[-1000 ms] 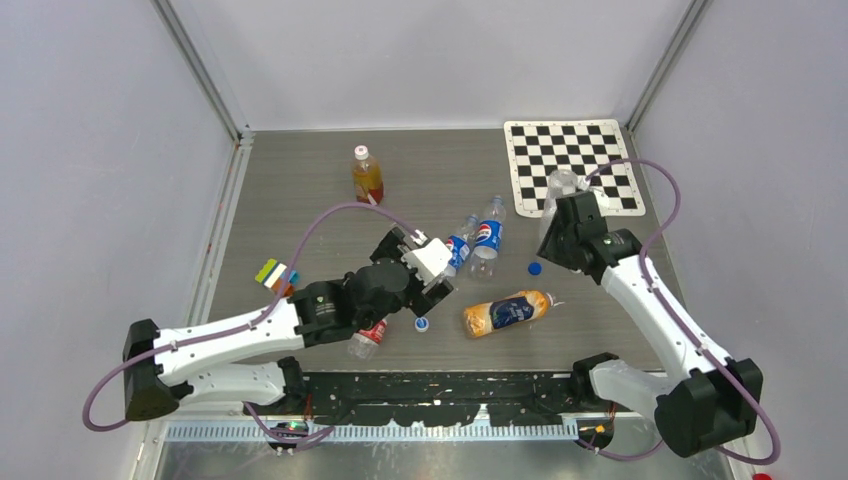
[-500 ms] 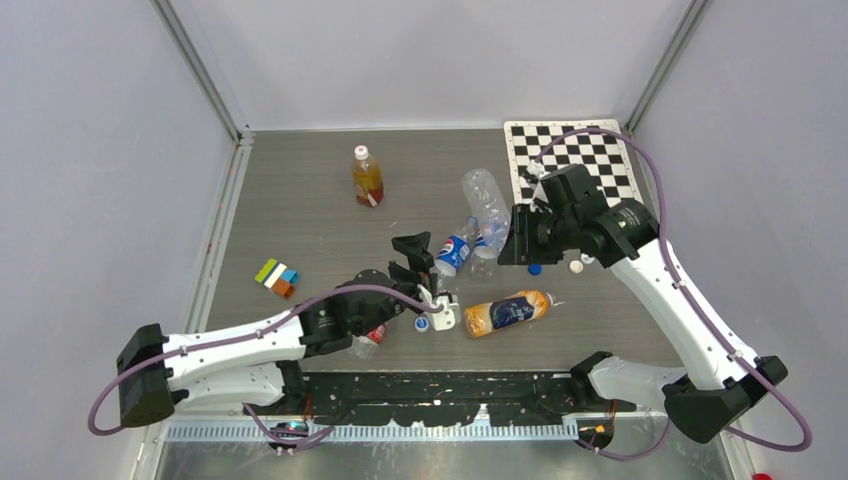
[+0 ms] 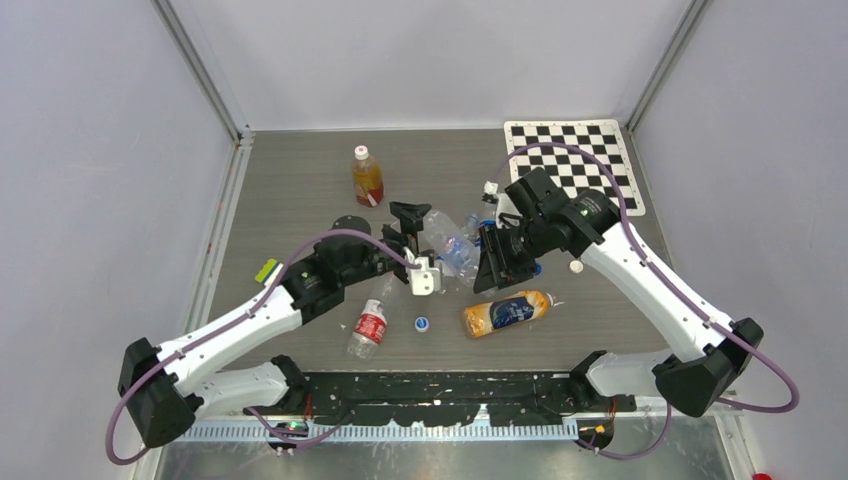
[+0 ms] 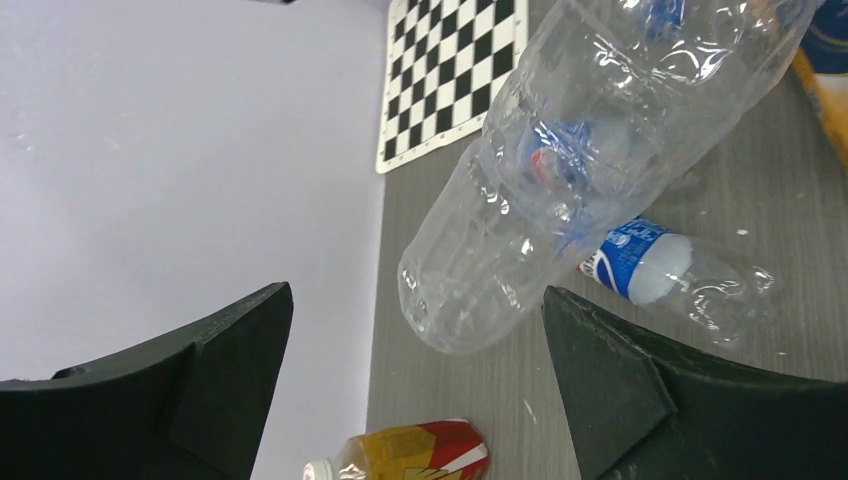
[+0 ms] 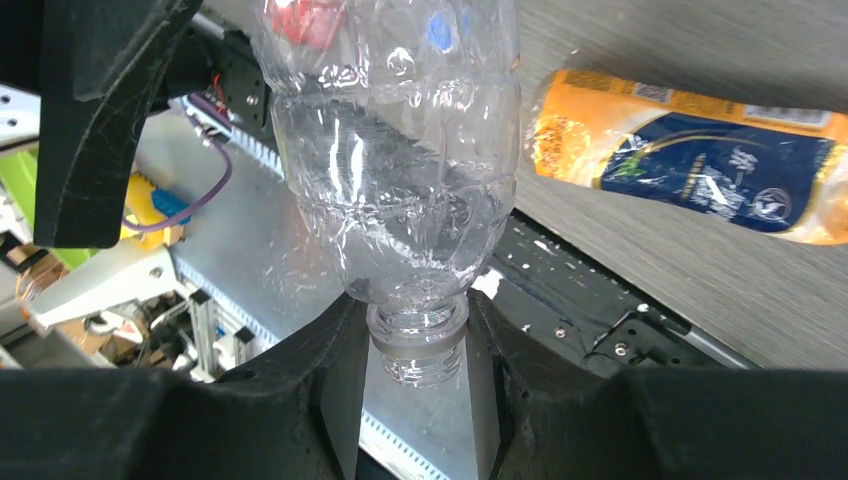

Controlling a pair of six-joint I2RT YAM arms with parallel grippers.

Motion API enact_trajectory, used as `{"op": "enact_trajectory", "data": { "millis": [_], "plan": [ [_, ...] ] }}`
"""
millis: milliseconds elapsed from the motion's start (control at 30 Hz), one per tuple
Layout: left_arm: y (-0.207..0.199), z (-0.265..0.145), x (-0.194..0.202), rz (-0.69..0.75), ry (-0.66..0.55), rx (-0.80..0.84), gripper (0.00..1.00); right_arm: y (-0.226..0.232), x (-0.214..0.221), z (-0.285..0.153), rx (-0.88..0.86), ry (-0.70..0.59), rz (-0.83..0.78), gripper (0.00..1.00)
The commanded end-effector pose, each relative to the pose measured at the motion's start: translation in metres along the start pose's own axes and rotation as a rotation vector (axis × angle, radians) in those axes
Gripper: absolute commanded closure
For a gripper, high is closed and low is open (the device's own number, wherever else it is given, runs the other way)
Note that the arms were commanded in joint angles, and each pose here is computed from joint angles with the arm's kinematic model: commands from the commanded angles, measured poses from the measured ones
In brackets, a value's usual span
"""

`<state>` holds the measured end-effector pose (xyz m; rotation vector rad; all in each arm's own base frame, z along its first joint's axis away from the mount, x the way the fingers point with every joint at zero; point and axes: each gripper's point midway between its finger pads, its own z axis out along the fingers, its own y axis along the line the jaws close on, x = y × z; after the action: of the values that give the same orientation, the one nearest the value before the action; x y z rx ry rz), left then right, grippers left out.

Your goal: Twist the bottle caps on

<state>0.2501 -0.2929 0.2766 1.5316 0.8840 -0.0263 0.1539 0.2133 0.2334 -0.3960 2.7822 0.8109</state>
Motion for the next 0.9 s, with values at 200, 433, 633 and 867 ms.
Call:
{"op": "enact_trajectory", "data": {
  "millis": [200,433,633,867],
  "plan": [
    [-0.045,-0.002,-0.012,-0.088,-0.121,0.295,0.02,0.036,0.021,-0.005,-0.176,0.116,-0.1,0.99],
    [-0.062,-0.009,-0.016,-0.137,-0.147,0.392,0.02,0.042,0.03,-0.005,-0.22,0.179,-0.145,0.99],
    [-0.077,-0.03,-0.023,-0.211,-0.155,0.459,0.02,0.036,0.033,-0.006,-0.198,0.223,-0.19,0.99],
    [-0.083,-0.04,-0.022,-0.264,-0.151,0.494,0.02,0.037,0.033,-0.005,-0.209,0.238,-0.209,0.99]
  ]
}}
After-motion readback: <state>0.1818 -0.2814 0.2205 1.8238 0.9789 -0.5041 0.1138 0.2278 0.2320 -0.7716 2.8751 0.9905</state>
